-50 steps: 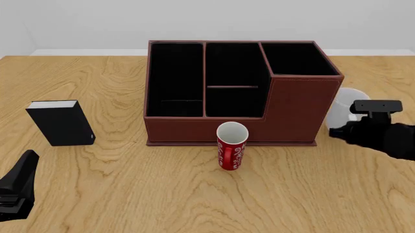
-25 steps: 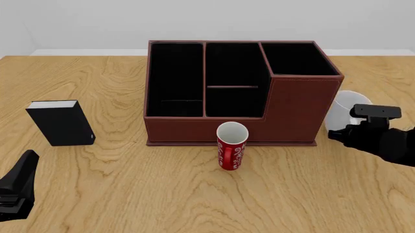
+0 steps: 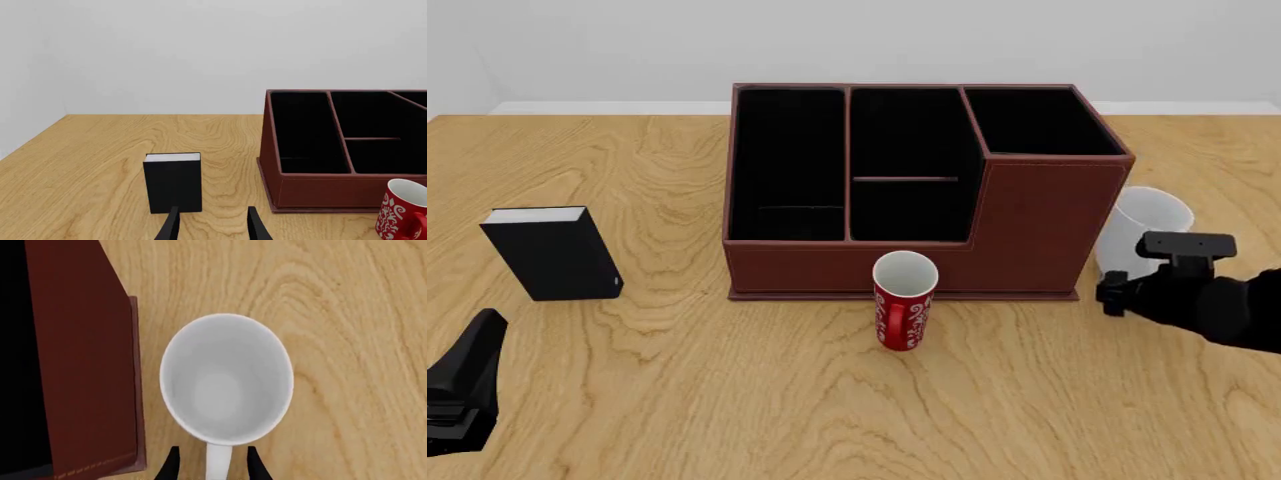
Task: Pick up the white mug and place it to the right of the caddy.
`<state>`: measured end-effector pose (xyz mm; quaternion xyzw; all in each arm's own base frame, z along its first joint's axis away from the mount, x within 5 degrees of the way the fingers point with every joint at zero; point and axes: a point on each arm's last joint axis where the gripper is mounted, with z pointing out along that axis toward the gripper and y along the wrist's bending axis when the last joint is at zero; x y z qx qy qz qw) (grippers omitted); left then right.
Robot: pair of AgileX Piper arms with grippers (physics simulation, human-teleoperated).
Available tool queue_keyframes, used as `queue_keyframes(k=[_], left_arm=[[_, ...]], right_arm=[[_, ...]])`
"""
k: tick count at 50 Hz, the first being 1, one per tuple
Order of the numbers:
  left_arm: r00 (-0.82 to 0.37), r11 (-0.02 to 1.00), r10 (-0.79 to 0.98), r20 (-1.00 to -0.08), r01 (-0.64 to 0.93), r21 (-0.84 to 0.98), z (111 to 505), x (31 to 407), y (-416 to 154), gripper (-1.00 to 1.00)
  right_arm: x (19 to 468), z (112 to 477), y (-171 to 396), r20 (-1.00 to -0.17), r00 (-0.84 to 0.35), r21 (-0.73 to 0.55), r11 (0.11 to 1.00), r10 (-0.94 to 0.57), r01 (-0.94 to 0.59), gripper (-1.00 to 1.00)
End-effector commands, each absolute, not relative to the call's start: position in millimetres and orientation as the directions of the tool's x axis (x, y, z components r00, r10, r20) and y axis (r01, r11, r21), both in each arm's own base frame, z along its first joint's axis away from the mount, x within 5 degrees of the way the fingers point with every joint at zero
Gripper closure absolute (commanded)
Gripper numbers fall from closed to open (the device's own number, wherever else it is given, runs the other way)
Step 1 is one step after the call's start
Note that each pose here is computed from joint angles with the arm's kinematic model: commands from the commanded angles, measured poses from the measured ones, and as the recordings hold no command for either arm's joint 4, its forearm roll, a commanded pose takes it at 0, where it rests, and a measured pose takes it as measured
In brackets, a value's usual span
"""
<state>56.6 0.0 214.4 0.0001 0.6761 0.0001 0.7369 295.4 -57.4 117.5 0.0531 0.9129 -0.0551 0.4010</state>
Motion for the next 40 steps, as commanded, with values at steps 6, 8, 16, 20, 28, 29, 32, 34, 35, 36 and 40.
queue_keyframes(k=[6, 8, 16, 20, 28, 29, 32, 34, 35, 36, 40], left_arm=[[0.086, 1.0, 0.0, -0.996, 0.0, 0.0, 214, 57, 0, -1.0], [0.086, 1.0, 0.0, -0.996, 0.0, 0.0, 214, 57, 0, -1.0], [0.086, 1.0, 0.0, -0.996, 0.0, 0.0, 214, 57, 0, -1.0], [0.086, 1.0, 0.0, -0.996, 0.0, 0.0, 214, 57, 0, -1.0], [0.086, 1.0, 0.0, -0.996, 0.0, 0.0, 214, 57, 0, -1.0], [0.086, 1.0, 0.0, -0.996, 0.0, 0.0, 214, 57, 0, -1.0], [0.086, 1.0, 0.0, -0.996, 0.0, 0.0, 214, 57, 0, -1.0], [0.086, 1.0, 0.0, -0.996, 0.0, 0.0, 214, 57, 0, -1.0], [0.086, 1.0, 0.0, -0.996, 0.0, 0.0, 214, 57, 0, -1.0], [0.086, 1.0, 0.0, -0.996, 0.0, 0.0, 214, 57, 0, -1.0], [0.086, 1.0, 0.0, -0.996, 0.0, 0.0, 214, 57, 0, -1.0]], right_arm=[[293, 115, -57, -0.736, -0.675, -0.055, 0.989, 0.054, 0.14, -1.0], [292, 115, -56, -0.737, -0.673, -0.053, 0.989, 0.056, 0.141, -1.0], [280, 124, -52, -0.753, -0.655, -0.042, 0.988, 0.065, 0.145, -1.0], [275, 128, -50, -0.76, -0.646, -0.039, 0.988, 0.066, 0.147, -1.0], [267, 135, -48, -0.774, -0.63, -0.034, 0.988, 0.069, 0.15, -1.0], [267, 135, -48, -0.773, -0.63, -0.033, 0.988, 0.07, 0.15, -1.0], [266, 134, -48, -0.773, -0.631, -0.03, 0.988, 0.074, 0.152, -1.0], [265, 133, -48, -0.772, -0.631, -0.03, 0.987, 0.075, 0.155, -1.0], [265, 131, -48, -0.771, -0.633, -0.029, 0.987, 0.078, 0.156, -1.0], [264, 131, -49, -0.771, -0.633, -0.029, 0.987, 0.078, 0.157, -1.0], [263, 128, -49, -0.768, -0.635, -0.028, 0.987, 0.081, 0.159, -1.0]])
